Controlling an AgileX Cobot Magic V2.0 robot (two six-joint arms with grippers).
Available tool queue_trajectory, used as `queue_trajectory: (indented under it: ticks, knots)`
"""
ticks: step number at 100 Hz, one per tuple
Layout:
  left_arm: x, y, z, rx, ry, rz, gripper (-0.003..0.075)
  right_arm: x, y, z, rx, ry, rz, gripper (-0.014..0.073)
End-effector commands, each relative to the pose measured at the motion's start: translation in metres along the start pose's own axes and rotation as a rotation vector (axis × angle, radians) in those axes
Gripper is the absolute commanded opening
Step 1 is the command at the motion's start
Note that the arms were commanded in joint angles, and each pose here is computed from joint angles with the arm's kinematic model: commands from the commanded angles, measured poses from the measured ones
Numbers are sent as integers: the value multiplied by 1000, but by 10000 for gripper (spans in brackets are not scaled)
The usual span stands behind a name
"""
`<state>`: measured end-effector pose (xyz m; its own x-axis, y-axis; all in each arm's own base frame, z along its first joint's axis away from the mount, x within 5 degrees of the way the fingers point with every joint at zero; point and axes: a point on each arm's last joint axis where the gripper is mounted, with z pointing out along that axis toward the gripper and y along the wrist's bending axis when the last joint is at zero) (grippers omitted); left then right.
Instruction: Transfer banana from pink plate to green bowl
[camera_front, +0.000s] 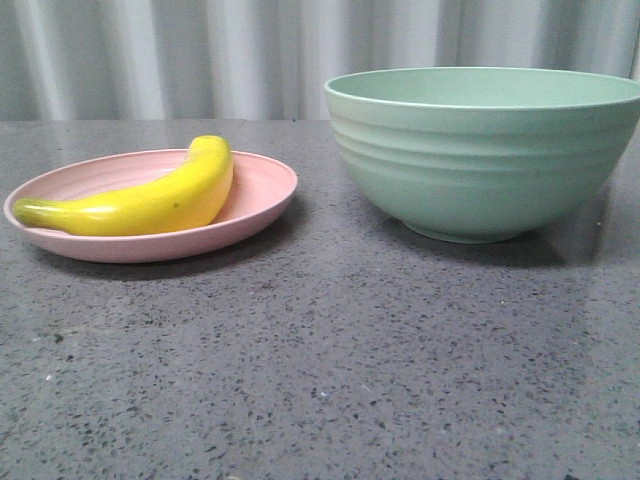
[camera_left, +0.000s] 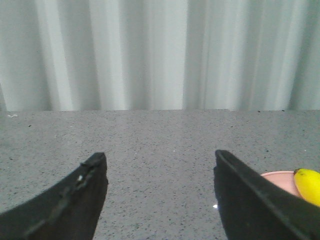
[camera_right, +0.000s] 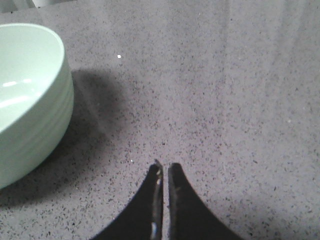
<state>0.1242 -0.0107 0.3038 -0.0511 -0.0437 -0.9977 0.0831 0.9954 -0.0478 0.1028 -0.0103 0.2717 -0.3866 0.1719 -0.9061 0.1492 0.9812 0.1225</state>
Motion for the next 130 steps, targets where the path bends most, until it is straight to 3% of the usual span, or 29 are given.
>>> queue_trajectory:
  ticks: [1, 31, 55, 88, 130]
  knots:
    - [-24, -7, 7, 47, -75, -8, 422, -9, 1, 1, -4, -70, 1, -62]
    - [-42, -55, 46, 292, 120, 21, 422, -11, 1, 1, -6, -93, 1, -62]
    - [-35, -104, 78, 441, 345, 88, 422, -11, 1, 1, -6, -93, 1, -62]
    - [-3, -150, 116, 504, 640, 187, 421, -11, 1, 1, -6, -93, 1, -62]
    - [33, -165, 143, 486, 782, 231, 421, -11, 1, 1, -6, -93, 1, -62]
